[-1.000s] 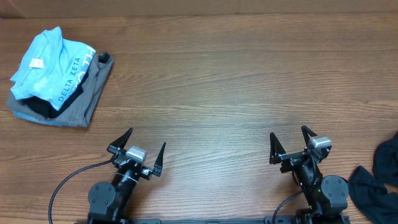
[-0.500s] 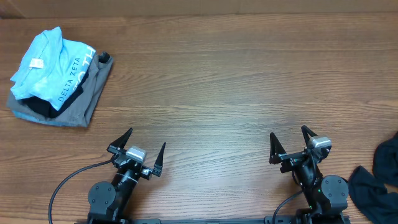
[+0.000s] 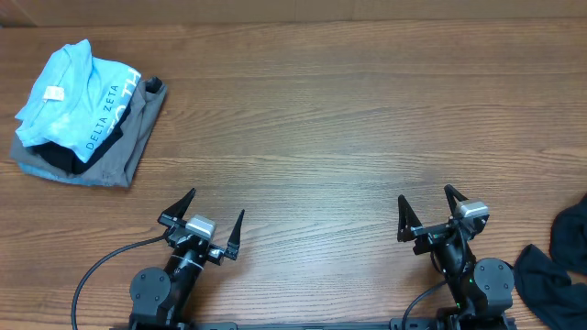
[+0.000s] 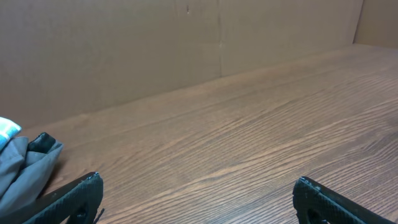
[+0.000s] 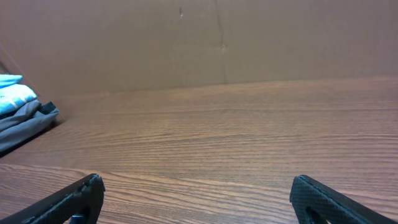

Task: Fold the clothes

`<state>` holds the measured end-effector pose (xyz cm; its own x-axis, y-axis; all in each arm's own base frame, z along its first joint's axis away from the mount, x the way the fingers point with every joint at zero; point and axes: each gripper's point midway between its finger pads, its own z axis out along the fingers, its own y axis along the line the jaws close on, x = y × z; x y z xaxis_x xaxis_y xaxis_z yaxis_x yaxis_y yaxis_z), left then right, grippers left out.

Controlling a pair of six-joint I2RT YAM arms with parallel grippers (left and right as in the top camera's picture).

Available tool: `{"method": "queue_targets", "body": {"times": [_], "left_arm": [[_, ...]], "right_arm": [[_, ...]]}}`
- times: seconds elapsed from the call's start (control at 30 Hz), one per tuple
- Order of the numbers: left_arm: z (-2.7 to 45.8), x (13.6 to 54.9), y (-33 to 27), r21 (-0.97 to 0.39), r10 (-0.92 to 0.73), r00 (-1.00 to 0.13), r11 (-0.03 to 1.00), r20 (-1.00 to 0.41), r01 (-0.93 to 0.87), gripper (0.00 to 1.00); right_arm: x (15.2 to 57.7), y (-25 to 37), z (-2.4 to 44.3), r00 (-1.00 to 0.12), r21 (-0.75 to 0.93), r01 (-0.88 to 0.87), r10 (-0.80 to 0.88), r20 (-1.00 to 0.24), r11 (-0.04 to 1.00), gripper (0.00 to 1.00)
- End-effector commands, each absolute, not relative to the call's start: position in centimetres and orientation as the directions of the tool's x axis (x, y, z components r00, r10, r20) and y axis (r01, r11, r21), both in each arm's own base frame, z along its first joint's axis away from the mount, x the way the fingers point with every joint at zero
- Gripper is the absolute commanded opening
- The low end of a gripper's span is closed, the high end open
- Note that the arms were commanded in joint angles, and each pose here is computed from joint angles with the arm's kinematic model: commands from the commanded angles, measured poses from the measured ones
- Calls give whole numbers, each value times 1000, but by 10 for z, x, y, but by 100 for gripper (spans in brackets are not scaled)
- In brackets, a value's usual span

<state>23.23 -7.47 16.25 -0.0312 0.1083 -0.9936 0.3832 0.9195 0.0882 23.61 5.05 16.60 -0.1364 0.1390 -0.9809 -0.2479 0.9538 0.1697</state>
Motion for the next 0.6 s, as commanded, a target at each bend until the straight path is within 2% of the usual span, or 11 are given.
{"method": "queue_targets", "body": {"times": [0.0,0.43,0.57], "left_arm": [[162,232,-75,81,99,-28,920,-995,384,100],[162,231,-77,79,98,-27,917,-995,391,100],[162,229,-82,13,37,-51,909,-998,416,100]], "right_arm": [[236,50,168,-123,165,-252,137,-983,954,100],[236,49,168,-122,164,-242,138,-983,956,100],[235,54,171,-117,168,-275,141,-983,947,100]]}}
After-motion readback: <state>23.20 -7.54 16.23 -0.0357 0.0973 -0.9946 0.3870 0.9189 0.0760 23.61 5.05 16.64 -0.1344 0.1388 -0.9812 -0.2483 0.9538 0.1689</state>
